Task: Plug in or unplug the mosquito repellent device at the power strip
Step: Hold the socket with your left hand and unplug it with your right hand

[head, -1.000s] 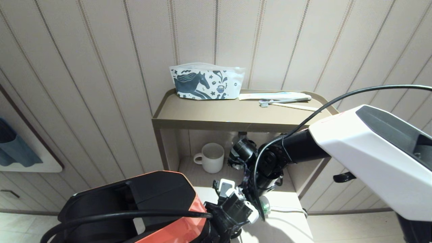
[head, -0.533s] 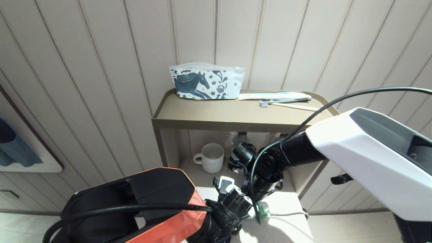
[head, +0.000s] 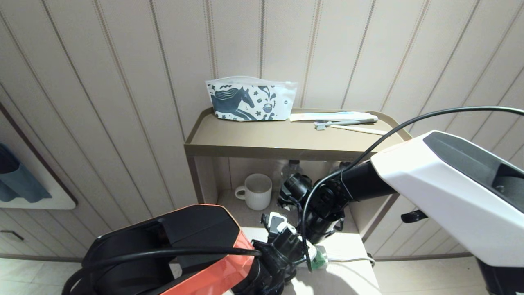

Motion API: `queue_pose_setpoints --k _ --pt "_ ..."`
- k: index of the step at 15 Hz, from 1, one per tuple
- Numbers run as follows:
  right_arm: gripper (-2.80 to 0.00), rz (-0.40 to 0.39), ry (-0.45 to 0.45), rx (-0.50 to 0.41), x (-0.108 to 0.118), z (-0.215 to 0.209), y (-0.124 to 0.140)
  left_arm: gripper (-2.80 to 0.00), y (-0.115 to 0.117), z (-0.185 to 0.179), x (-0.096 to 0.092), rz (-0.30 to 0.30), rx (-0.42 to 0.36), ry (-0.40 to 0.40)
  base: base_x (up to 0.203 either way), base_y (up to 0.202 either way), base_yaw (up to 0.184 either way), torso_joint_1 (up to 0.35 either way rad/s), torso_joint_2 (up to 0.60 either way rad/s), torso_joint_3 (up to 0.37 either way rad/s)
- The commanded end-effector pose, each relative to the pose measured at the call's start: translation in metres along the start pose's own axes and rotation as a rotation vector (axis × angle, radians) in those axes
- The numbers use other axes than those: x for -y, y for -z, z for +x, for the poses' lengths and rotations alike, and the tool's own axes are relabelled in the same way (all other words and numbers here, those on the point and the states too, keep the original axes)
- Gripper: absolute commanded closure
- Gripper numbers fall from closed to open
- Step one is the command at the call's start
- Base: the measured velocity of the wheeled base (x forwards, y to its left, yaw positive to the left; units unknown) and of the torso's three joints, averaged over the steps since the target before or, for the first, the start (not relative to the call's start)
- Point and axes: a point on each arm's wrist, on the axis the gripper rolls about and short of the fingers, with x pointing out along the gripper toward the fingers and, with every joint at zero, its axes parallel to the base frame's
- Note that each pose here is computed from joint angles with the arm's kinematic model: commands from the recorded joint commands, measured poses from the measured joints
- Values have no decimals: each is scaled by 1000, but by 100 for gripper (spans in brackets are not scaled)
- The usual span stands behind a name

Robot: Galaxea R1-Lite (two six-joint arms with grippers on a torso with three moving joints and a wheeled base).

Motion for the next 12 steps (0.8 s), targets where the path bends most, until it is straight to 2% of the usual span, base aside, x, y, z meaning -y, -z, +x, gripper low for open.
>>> queue_pose_setpoints --k 1,7,12 --pt "0 2 4 9 2 -6 0 0 2 1 0 1 -2 -4 0 0 0 0 0 0" --pt "0 -12 8 13 -1 -10 0 0 2 1 1 4 -1 -2 0 0 0 0 0 0" --pt "0 -46 17 10 -15 -3 -1 0 2 1 1 4 -1 -2 0 0 0 0 0 0"
